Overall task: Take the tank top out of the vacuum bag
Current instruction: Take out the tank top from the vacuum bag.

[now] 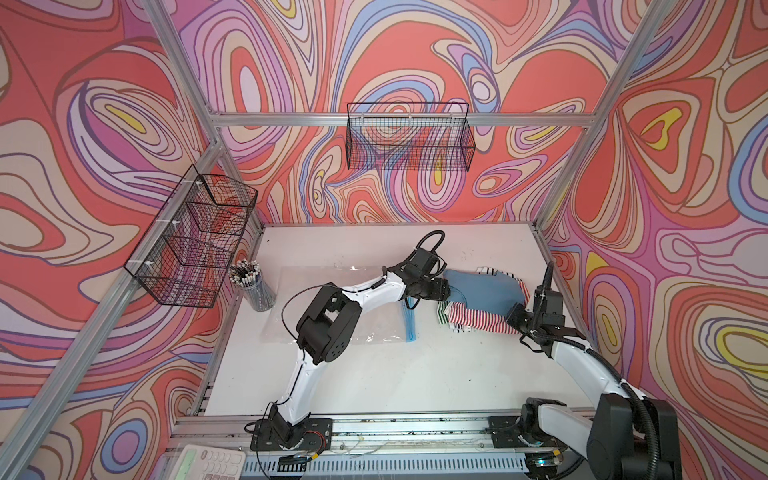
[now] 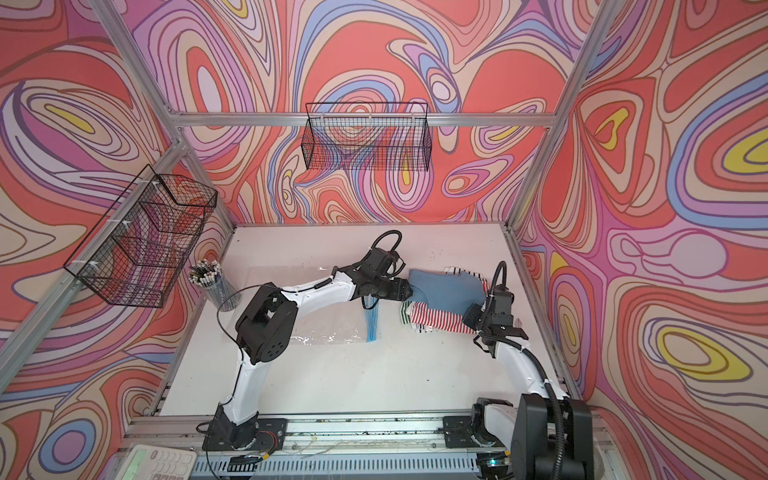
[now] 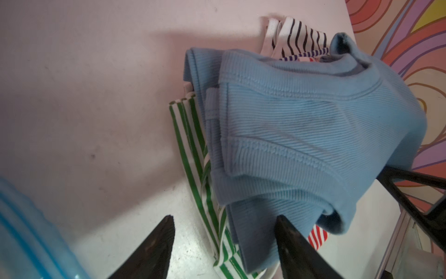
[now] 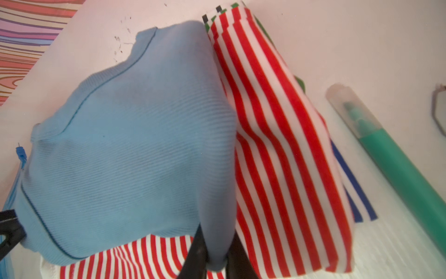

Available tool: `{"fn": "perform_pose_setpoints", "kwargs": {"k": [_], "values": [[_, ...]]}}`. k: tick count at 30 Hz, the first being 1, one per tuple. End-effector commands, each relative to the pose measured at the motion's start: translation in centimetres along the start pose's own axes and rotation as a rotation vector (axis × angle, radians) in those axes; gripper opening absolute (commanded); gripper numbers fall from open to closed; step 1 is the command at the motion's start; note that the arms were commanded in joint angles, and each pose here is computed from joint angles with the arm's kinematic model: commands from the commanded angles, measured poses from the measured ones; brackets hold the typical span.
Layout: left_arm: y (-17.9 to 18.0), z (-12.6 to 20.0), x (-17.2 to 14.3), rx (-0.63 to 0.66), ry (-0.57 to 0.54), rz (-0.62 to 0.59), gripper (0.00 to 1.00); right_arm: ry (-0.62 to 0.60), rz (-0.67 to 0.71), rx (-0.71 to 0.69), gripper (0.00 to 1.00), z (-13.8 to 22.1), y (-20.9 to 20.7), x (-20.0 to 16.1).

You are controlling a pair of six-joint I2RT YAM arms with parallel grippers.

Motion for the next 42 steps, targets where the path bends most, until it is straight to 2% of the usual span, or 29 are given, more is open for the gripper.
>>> {"fn": "perform_pose_setpoints", "kwargs": {"k": [1,3,5,7,9,11,13,17,32,42], "values": [[-0.6,-1.2,0.4,-0.048,-0.008,0.003,0.67,-0.033,0.017,-0.002,0.05,0.4,0.2,0.7],[-0.5,-1.9,0.5,-0.046,-0.020,0.005,0.64,-0.034,0.023,-0.016,0.00,0.5,0.1,0.8],[-0.3,-2.4,0.6,-0.038,-0.025,0.013,0.57,-0.035,0.029,-0.021,0.00,0.5,0.2,1.0],[-0.4,-2.5,0.9,-0.039,-0.030,0.012,0.47,-0.034,0.033,-0.024,0.00,0.6,0.3,1.1],[-0.6,-2.4,1.1,-0.047,-0.035,0.007,0.31,-0.037,0.036,-0.030,0.00,0.8,0.3,1.3],[-0.8,-2.0,1.3,-0.046,-0.043,0.002,0.19,-0.040,0.044,-0.036,0.00,1.1,0.4,1.6],[-1.1,-1.4,1.5,-0.039,-0.054,-0.010,0.16,-0.050,0.048,-0.048,0.00,1.4,0.4,1.8],[-1.4,-0.3,1.9,-0.033,-0.066,-0.038,0.00,-0.048,0.052,-0.070,0.00,2.1,0.5,2.1],[-3.1,5.6,0.7,-0.069,-0.073,-0.072,0.00,0.013,0.014,-0.130,0.00,4.2,0.4,1.9],[-1.4,3.4,-2.2,0.004,0.005,-0.053,0.00,0.092,-0.042,-0.214,0.00,1.8,-1.1,0.2]]}}
Point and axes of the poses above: each gripper's point midway between its finger pads, its own z axis back along the fingers, its own y axis along the line the jaws close on, x = y × z, the point moved 9 cm from there along z, back along the fingers, and after that the axes turned 1 degree about -z, right-handed, at the moved point
